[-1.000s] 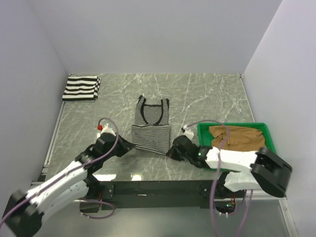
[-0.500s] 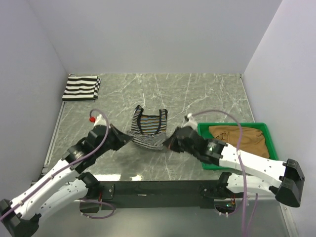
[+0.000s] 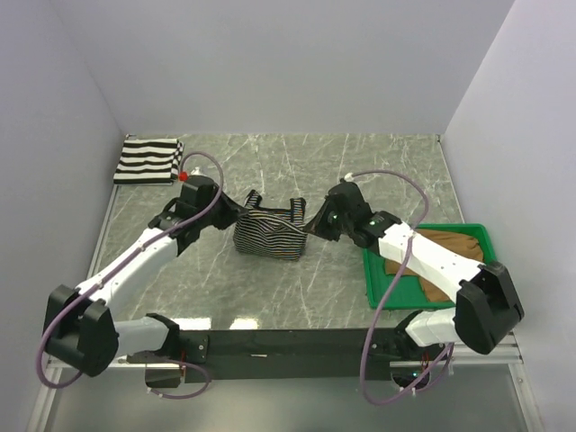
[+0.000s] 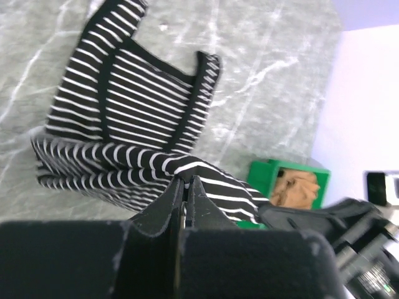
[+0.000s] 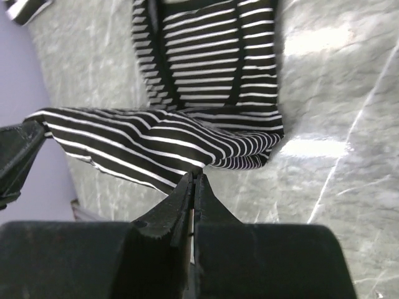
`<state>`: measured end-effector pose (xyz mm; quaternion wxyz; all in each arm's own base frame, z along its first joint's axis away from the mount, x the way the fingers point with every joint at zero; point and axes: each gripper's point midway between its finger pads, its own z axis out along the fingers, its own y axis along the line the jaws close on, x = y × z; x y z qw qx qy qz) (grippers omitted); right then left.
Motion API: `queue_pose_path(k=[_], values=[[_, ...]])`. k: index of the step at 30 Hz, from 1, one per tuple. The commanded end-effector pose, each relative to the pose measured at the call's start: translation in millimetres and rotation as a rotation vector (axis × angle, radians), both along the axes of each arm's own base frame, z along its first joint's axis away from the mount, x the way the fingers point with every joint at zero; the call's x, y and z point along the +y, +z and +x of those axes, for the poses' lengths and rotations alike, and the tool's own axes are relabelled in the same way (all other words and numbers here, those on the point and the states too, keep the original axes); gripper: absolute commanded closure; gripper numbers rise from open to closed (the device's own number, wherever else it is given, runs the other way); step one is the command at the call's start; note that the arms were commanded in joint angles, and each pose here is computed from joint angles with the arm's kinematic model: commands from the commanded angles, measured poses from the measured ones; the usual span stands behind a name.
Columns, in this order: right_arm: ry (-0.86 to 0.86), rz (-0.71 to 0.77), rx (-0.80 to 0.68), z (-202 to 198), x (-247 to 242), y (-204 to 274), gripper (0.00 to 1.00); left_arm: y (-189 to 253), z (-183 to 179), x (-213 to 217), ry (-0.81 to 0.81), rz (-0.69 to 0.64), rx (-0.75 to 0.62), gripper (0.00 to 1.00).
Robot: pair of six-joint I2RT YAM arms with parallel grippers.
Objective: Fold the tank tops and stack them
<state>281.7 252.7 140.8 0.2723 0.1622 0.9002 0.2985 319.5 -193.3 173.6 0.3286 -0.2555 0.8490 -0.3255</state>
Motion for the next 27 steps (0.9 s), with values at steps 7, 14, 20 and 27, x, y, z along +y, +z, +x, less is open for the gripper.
queue_pose_path(k=[7, 14, 20, 27], values=[[0.08, 0.095, -0.056, -59, 10, 5, 1.0, 16, -64, 18, -0.032, -0.095, -0.092, 0.99], [0.139, 0.116, 0.006, -135, 32, -26, 1.0, -28, -123, 39, -0.028, -0.107, -0.003, 0.99], [0.193, 0.099, 0.091, -193, 50, -57, 1.0, -74, -168, 55, -0.028, -0.077, 0.129, 1.0], [0.226, 0.063, 0.096, -205, 68, -51, 1.0, -37, -168, 62, 0.004, -0.085, 0.066, 0.99]])
